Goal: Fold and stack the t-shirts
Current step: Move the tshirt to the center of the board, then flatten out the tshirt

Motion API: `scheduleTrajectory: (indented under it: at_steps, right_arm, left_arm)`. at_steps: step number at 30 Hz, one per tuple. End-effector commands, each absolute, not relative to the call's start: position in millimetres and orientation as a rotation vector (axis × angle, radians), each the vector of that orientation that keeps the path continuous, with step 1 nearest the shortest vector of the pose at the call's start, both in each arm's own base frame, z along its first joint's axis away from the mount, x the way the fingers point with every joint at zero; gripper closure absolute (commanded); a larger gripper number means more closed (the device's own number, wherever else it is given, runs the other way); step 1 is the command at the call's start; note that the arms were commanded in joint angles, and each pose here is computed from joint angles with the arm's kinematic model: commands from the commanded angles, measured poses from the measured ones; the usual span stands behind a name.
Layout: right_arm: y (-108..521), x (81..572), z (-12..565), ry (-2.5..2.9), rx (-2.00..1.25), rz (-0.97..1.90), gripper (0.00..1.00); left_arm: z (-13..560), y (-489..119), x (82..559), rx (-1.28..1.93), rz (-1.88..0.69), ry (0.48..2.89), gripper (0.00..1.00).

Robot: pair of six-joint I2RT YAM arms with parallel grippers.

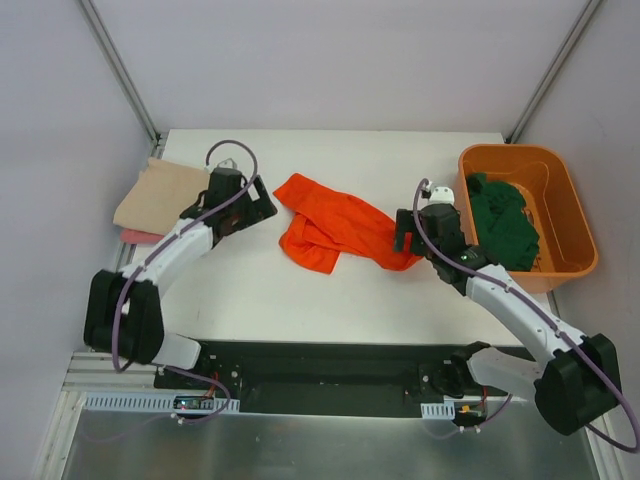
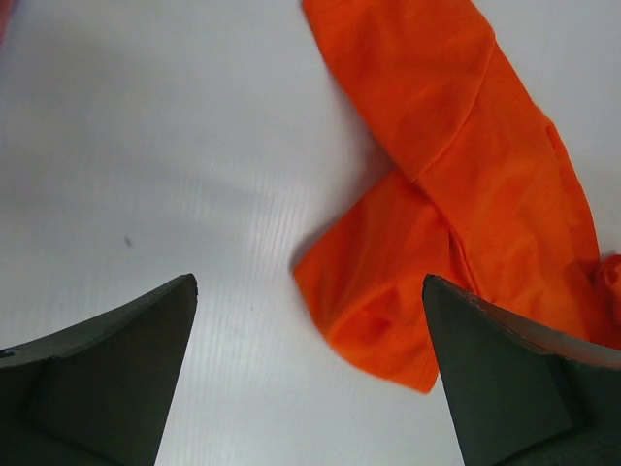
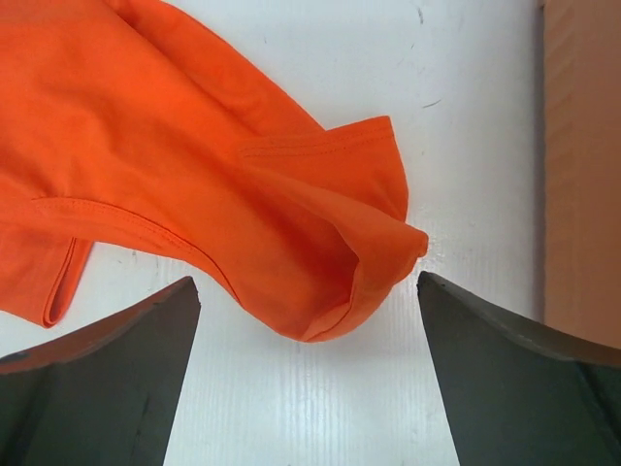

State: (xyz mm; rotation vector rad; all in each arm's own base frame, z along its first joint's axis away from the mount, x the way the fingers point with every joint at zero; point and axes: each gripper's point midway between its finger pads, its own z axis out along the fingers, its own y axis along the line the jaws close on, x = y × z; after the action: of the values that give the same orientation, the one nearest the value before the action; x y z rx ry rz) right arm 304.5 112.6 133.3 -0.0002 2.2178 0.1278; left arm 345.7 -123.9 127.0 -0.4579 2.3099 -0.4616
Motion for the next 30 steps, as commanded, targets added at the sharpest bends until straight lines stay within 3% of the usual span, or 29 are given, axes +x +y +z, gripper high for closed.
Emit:
scheduleTrajectory:
  at_steps: [1, 8, 12, 19, 26, 30]
  right_arm:
    - [102.8, 306.1, 170.4, 2.114, -0.141, -0.024, 0.04]
    - [154.0, 308.0, 152.2, 2.032, -0.729, 0.113, 0.04]
    - [165.4, 327.7, 143.6, 2.035, -0.788, 0.133, 0.04]
    - [175.3, 369.7, 127.1, 2.09, -0.837, 0.139, 0.02]
    - [168.4, 381.3, 107.8, 2.168, -0.919, 0.103, 0.01]
    - [165.2, 362.9, 85.8, 2.254, -1.049, 0.14, 0.01]
  left_arm:
    - [119.6, -125.5, 397.4, -0.415, -0.364, 2.341, 0.01]
    - [83.5, -151.6, 461.4, -0.392, -0.373, 2.444, 0.06]
    - [62.2, -155.4, 486.4, -0.423, -0.339, 2.471, 0.12]
    - [31.5, -176.3, 496.1, -0.484, -0.432, 2.542, 0.33]
    - [15.8, -185.2, 502.9, -0.489, -0.457, 2.576, 0.64]
    - [19.8, -185.2, 507.6, -0.467, -0.447, 2.574, 1.0]
